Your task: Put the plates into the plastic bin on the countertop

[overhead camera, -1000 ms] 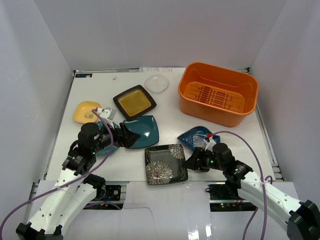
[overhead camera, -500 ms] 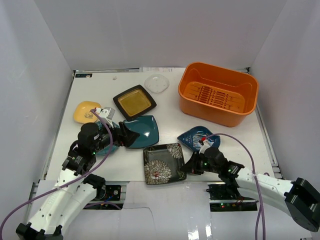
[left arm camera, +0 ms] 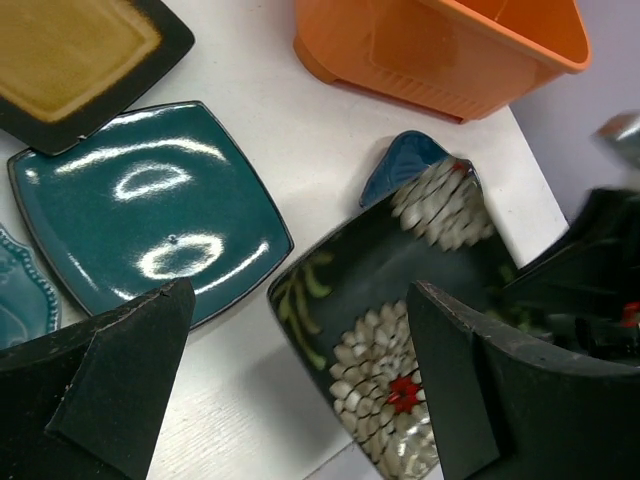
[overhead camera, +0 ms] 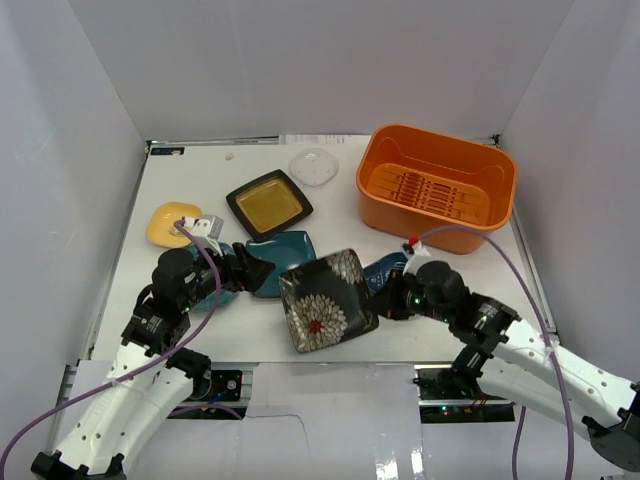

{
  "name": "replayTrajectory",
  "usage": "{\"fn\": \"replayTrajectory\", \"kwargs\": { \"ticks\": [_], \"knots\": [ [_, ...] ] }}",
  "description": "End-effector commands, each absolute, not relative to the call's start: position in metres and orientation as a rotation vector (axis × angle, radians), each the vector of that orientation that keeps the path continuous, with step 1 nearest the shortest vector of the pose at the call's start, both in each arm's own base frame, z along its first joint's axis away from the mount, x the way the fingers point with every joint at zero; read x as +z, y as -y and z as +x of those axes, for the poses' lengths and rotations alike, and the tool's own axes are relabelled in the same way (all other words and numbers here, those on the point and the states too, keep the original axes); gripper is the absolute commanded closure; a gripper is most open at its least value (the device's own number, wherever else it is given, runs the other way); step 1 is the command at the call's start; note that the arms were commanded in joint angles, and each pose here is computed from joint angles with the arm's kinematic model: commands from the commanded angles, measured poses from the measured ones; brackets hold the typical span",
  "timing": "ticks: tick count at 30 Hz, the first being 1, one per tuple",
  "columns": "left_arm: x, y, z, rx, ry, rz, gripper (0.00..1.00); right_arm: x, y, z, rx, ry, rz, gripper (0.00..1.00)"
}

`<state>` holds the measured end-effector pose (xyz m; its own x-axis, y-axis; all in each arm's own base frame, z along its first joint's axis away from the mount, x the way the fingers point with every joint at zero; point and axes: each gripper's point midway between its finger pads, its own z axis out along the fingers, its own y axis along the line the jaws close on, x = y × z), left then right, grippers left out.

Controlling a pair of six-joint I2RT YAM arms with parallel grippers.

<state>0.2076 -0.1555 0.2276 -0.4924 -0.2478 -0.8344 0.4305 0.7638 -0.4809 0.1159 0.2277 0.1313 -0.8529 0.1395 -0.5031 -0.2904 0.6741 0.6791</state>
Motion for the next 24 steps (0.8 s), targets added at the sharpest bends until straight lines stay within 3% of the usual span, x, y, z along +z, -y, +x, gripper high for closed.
{"fn": "replayTrajectory", "kwargs": {
  "ticks": [1, 7, 13, 19, 24],
  "knots": [
    [0.225, 0.146, 0.211, -0.771, -1.932, 0.081, 0.02, 0.319, -0.243, 0.171, 1.178, -1.775, -0.118, 0.92],
    [0.23, 0.142, 0.209, -0.762, -1.909, 0.059, 0.02, 0.412, -0.209, 0.247, 0.96, -1.589, -0.001, 0.92],
    [0.236, 0.146, 0.202, -0.789, -1.88, 0.083, 0.02, 0.428, -0.141, 0.335, 0.828, -1.59, 0.153, 0.92],
    [0.24, 0.15, 0.196, -0.812, -1.866, 0.106, 0.02, 0.397, -0.065, 0.388, 0.739, -1.653, 0.332, 0.92],
    [0.238, 0.154, 0.194, -0.825, -1.876, 0.122, 0.02, 0.358, -0.038, 0.404, 0.651, -1.718, 0.403, 0.92]
  ]
}}
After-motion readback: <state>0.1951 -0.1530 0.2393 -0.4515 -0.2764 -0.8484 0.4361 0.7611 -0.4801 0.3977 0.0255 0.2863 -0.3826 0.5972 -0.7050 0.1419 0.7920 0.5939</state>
